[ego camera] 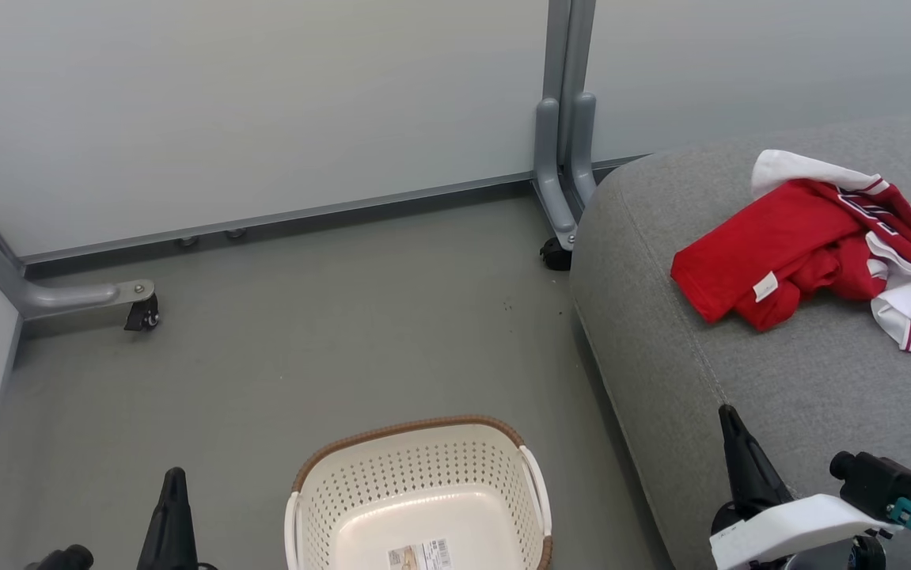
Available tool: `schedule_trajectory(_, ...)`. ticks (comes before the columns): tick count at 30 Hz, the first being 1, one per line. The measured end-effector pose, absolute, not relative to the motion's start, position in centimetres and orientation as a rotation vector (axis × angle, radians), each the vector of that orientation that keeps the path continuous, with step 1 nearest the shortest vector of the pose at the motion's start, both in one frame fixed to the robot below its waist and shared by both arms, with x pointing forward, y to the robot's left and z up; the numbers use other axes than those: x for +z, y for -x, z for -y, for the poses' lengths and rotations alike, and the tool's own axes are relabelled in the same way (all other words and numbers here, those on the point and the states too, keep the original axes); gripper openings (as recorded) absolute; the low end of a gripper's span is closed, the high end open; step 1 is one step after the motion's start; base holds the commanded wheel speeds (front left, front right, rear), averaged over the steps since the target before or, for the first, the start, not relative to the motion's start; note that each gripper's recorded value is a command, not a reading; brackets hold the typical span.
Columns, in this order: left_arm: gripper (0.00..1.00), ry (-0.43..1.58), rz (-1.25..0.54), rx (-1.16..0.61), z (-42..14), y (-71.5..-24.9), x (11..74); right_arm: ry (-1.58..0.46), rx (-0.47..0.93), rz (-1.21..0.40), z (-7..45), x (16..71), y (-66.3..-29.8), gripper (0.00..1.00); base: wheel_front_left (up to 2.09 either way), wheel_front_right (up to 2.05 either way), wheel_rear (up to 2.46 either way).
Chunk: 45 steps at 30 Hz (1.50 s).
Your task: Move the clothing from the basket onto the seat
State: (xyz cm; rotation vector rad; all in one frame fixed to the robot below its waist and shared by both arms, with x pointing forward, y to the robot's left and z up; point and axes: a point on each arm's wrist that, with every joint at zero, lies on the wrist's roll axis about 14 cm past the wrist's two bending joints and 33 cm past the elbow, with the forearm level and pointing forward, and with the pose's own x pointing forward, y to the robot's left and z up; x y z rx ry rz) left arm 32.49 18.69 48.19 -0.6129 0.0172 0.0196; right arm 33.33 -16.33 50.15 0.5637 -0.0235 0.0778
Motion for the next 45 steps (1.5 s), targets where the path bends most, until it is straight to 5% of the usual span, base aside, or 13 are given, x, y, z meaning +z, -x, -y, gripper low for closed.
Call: schedule_trajectory(45, 0.00, 1.158, -0.028, 0.049, -19.6, -35.9, 49.0, -1.136, -0.004, -0.012, 18.8, 50.1, -36.3, 0.00, 0.00, 0.00, 0.00)
